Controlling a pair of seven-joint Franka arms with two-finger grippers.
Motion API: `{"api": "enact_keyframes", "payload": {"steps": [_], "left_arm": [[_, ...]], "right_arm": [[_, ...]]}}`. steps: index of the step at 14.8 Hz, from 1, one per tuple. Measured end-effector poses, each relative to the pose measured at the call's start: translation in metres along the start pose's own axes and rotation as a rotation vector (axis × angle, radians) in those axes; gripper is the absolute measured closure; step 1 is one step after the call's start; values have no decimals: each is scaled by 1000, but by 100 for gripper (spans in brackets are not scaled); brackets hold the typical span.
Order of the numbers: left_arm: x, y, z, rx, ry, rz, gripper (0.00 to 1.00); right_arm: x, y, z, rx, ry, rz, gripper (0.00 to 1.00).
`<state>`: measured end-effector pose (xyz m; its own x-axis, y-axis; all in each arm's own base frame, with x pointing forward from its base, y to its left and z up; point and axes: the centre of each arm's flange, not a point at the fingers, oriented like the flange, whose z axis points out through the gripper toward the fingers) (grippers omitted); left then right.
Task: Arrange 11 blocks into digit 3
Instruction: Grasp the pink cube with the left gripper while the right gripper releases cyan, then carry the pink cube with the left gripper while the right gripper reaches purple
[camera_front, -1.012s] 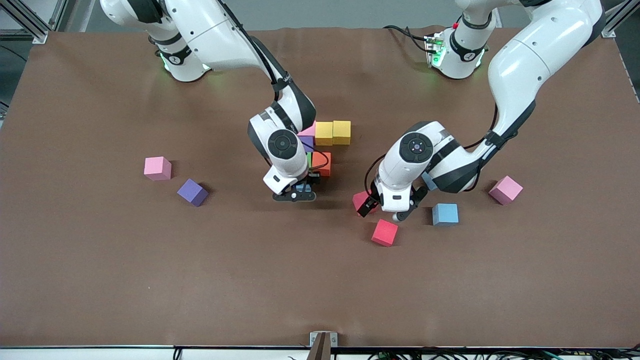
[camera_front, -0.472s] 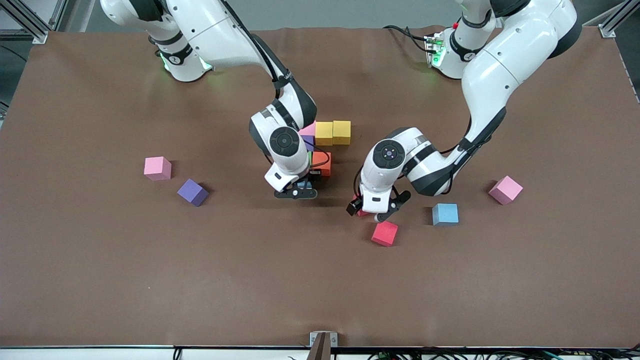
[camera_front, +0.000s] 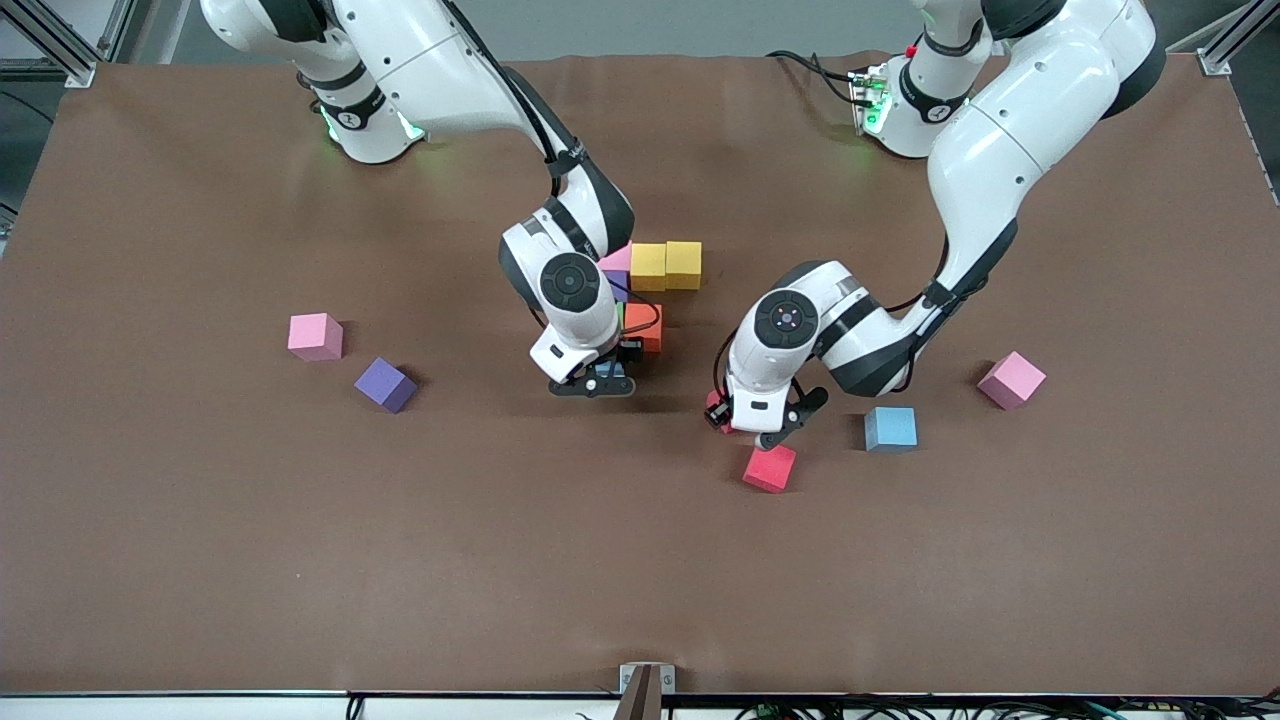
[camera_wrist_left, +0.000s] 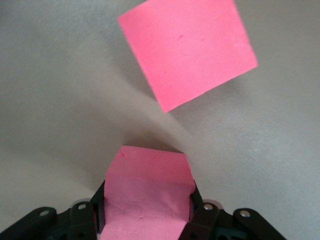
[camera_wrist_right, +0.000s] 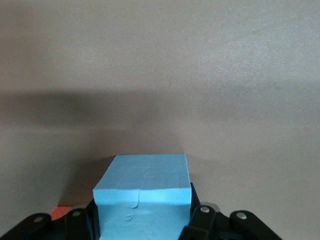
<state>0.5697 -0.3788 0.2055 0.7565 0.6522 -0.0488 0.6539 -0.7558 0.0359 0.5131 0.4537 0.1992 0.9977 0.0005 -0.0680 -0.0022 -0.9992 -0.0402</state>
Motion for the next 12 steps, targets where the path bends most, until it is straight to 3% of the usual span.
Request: {"api": "enact_keyframes", "payload": {"steps": [3, 8, 12], "left_arm": [[1, -3, -4, 52, -20, -75, 39], [-29, 0, -17, 93, -28, -396, 39], [-53, -7, -20, 118, -9, -623, 39]], "right_arm": [[0, 0, 0, 0, 0, 2, 39], [-1, -1, 0, 0, -1, 20, 39], [-9, -1, 12, -15, -29, 19, 10]]}}
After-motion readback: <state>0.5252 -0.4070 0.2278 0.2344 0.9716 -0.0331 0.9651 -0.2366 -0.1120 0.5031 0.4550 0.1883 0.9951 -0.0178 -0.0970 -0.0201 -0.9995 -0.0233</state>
